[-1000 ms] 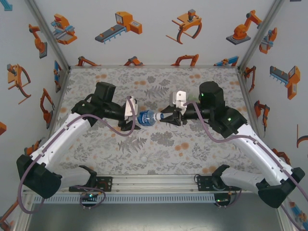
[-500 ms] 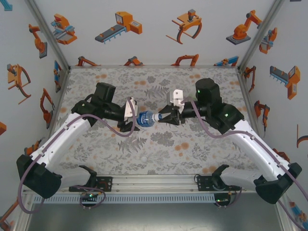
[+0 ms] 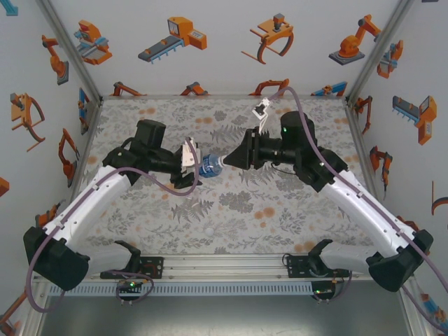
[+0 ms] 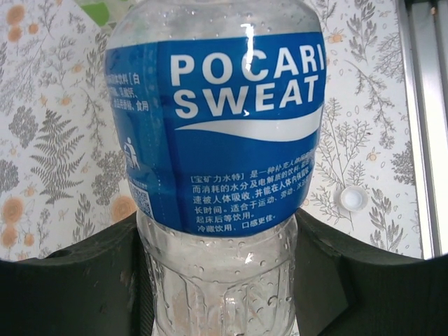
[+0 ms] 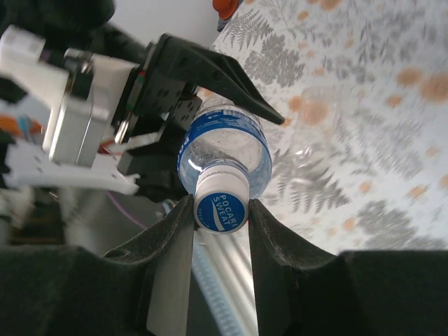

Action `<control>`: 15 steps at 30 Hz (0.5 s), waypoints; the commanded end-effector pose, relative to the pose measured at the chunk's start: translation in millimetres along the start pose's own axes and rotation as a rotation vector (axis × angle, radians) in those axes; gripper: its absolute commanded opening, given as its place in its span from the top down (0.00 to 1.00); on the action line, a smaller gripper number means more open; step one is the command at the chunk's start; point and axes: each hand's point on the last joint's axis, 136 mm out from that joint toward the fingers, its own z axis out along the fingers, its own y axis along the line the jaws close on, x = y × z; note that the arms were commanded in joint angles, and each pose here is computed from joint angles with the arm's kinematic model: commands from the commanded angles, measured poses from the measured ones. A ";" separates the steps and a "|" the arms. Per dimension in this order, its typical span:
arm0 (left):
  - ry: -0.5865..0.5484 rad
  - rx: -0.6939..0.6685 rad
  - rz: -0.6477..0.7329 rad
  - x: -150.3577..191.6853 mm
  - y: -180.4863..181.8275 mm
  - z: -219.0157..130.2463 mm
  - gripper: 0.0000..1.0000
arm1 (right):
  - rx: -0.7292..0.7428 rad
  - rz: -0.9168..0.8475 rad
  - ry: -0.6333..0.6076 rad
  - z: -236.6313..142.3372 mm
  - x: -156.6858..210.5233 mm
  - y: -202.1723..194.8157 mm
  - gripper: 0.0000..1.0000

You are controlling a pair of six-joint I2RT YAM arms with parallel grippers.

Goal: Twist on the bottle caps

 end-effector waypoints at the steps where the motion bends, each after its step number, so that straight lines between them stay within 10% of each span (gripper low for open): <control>1: -0.104 -0.026 0.066 -29.4 3.1 -7.1 1.00 | 0.142 0.447 0.054 10.5 17.9 -30.1 1.00; 6: -0.097 -0.038 0.063 -28.4 5.5 -7.0 1.00 | 0.146 0.626 0.097 20.2 32.5 -37.8 1.00; 15: -0.092 -0.043 0.063 -27.2 6.7 -7.1 1.00 | 0.148 0.341 -0.004 -3.0 -2.8 -18.5 0.56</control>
